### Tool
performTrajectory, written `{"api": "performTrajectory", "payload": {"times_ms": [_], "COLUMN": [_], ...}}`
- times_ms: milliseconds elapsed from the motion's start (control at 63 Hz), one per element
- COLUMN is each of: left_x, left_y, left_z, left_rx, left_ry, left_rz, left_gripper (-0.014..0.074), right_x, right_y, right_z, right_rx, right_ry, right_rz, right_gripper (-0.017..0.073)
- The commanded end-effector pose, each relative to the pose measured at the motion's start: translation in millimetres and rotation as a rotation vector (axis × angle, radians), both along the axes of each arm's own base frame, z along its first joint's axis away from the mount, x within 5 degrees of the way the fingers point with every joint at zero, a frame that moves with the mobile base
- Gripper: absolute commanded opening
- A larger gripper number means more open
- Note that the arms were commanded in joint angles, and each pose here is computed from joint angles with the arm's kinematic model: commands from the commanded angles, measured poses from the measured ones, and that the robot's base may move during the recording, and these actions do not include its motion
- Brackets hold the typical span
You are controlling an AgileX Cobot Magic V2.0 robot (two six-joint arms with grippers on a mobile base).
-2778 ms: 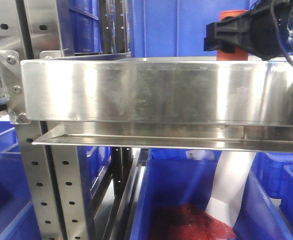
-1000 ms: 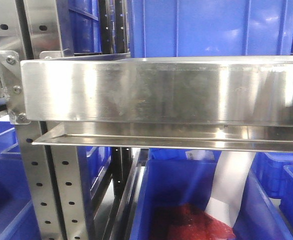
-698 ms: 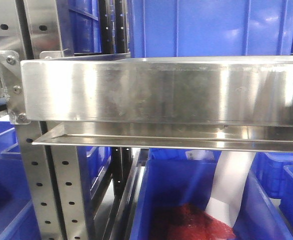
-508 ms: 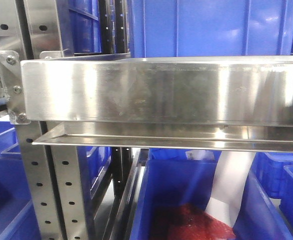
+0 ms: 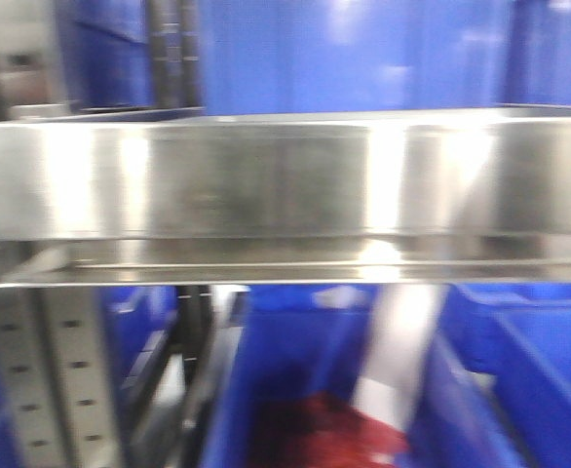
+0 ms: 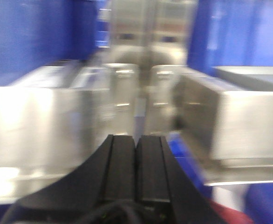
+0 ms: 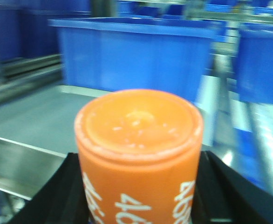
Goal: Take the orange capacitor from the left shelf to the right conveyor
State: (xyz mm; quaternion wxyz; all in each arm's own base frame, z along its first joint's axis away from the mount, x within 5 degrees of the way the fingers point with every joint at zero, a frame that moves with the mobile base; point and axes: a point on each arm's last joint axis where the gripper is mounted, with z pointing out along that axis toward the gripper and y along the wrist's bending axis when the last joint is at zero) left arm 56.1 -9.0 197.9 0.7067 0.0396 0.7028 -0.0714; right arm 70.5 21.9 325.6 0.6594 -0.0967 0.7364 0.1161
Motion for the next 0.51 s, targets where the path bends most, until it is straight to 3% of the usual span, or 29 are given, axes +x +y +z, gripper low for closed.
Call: {"api": "performTrajectory", "payload": {"times_ms": [0, 492], "left_x": [-1.4, -1.4], "left_y": [0.9, 0.9], "left_z": [9.3, 9.3], "left_rx": [-0.021, -0.021], "left_ry": [-0.098, -0.098], "left_rz": [0.007, 0.007], "left_gripper": [-0.0127, -0.0127], "right_x": [-0.9, -0.9], "right_y": [-0.3, -0.3], "right_z": [18.6, 18.6], "right_rx": [0.018, 0.018], "right_ry": [-0.123, -0.123], "right_rz": [0.001, 0.001], "right_gripper": [0.0130, 0.0130]}}
